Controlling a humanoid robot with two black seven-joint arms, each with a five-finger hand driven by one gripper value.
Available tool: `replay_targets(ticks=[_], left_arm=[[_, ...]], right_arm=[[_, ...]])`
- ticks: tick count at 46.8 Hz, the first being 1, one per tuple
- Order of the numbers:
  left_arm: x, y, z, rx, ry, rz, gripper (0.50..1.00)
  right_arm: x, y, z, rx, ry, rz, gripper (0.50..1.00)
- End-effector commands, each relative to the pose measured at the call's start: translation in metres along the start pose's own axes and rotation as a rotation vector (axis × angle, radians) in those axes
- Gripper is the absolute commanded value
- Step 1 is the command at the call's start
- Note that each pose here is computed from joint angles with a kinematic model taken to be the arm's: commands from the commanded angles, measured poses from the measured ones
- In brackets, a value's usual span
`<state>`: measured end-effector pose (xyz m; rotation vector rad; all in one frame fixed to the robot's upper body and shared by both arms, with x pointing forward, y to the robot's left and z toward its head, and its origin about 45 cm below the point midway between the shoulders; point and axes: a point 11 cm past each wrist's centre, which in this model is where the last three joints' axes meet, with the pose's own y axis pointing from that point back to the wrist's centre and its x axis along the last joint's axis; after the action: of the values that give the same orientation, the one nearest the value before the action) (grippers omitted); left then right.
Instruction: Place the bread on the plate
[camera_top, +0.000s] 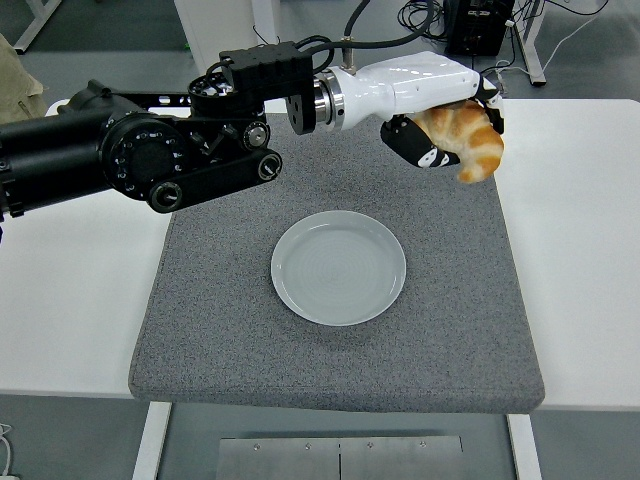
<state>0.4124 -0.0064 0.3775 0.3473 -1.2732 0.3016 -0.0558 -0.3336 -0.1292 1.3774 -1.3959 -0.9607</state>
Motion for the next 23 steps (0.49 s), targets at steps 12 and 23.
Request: replay_targets(ticks=[12,23], left_arm=[[-0.051,0.012,-0.016,0.028,-0.012,-0.077,0.5],[-0.081,0.027,-0.031,0.068,0.023,-0.108,0.5]], right_arm=[[0.0,0.0,0.0,0.002,0.0,0.0,1.0],[-0.001,0.0,0.0,0.0,-0.001,-0.001,1.0]])
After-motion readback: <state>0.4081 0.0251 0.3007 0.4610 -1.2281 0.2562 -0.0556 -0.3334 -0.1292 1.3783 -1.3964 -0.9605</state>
